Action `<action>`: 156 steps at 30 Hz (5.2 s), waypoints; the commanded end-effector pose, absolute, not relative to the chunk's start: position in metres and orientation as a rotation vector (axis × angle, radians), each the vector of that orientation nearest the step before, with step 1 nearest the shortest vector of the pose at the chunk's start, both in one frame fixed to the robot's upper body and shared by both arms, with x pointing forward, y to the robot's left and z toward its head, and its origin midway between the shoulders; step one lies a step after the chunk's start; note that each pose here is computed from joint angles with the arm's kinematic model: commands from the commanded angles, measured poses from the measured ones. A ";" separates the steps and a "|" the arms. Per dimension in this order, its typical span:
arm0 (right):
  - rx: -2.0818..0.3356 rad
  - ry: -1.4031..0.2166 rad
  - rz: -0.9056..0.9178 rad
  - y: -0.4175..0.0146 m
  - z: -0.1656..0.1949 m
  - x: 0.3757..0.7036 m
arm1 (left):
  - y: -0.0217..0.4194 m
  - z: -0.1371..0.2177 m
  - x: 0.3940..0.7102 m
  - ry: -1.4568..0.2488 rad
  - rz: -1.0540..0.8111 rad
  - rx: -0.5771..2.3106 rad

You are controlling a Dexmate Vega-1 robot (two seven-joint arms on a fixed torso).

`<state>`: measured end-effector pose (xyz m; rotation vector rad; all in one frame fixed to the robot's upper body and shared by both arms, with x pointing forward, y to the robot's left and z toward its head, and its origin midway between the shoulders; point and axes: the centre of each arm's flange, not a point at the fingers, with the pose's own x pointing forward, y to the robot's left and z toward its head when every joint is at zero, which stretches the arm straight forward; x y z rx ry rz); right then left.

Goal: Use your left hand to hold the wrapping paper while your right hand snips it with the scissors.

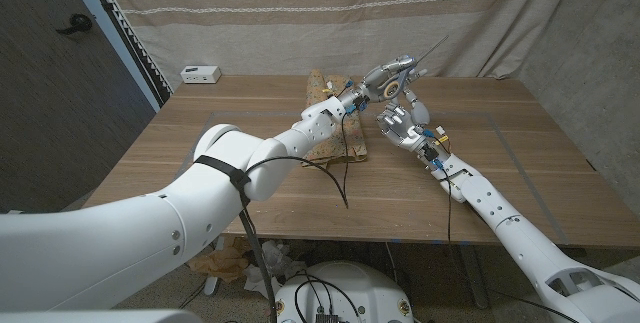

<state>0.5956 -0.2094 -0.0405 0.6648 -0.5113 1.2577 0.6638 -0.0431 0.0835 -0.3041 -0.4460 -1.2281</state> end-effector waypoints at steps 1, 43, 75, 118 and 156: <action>0.630 -0.518 1.242 -0.209 -0.039 0.595 | -0.041 0.085 0.665 -0.449 -1.220 -0.312; 0.700 -0.433 1.342 -0.199 -0.049 0.595 | -0.038 0.087 0.660 -0.590 -1.167 -0.091; 0.831 -0.403 1.329 -0.201 -0.059 0.601 | -0.033 0.085 0.660 -0.583 -1.184 -0.166; 0.736 -0.410 1.328 -0.206 -0.062 0.601 | -0.019 0.085 0.664 -0.586 -1.191 -0.206; 0.557 -0.441 1.251 -0.223 -0.045 0.603 | -0.008 0.083 0.660 -0.665 -1.180 -0.108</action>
